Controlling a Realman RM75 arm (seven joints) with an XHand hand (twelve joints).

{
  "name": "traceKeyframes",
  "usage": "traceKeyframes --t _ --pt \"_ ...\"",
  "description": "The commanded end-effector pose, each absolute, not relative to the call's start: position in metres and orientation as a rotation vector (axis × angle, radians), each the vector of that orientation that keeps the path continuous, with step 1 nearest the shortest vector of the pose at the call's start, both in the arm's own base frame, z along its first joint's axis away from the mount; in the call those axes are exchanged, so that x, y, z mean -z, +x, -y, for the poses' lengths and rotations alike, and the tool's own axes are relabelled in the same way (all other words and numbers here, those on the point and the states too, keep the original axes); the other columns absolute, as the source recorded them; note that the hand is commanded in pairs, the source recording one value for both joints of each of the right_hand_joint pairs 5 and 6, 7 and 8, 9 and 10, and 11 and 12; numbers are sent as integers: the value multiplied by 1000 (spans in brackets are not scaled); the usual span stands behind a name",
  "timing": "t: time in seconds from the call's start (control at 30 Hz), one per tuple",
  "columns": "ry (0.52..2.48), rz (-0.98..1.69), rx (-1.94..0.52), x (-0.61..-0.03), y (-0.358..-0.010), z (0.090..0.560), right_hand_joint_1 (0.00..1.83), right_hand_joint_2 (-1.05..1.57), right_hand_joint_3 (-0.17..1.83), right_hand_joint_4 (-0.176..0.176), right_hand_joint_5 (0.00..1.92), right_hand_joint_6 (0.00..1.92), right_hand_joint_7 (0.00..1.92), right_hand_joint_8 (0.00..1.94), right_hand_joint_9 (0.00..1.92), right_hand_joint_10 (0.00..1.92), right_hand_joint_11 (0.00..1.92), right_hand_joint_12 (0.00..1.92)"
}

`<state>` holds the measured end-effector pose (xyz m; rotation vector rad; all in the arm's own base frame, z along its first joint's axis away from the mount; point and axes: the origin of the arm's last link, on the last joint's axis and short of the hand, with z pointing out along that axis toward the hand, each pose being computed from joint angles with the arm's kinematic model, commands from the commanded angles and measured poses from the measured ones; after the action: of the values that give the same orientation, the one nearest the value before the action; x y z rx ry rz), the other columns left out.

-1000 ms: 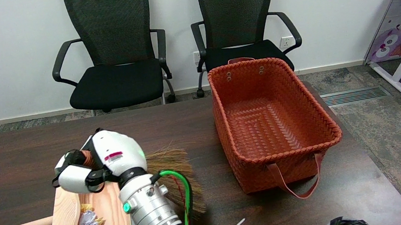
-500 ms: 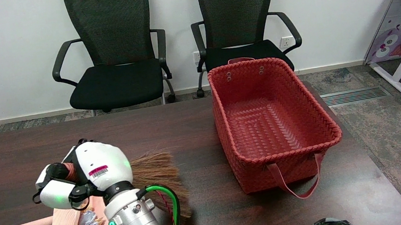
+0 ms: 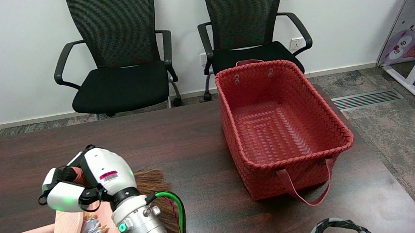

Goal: Sweep the paper ball into the dustpan.

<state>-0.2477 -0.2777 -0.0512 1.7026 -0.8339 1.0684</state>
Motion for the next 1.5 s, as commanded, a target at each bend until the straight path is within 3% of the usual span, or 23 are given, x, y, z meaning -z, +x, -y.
traceKeyframes --t 0.03,0.33,0.5,0.8,1.5 --pt "1570 1044 -1154 34 -275 309 449 1263 1449 34 1920 1920 1920 1920 1920 1920 1920 1920" --pt "1562 1239 -1166 42 -286 321 470 1163 1455 22 1920 1920 1920 1920 1920 1920 1920 1920" --pt "1391 1554 -1331 44 -292 321 499 1010 1467 15 1920 1920 1920 1920 1920 1920 1920 1920" --pt "1298 1797 -1546 44 -266 322 565 829 1410 6 1920 1920 1920 1920 1920 1920 1920 1920" --pt "1308 1862 -1836 11 -220 321 590 756 1382 4 1920 1920 1920 1920 1920 1920 1920 1920"
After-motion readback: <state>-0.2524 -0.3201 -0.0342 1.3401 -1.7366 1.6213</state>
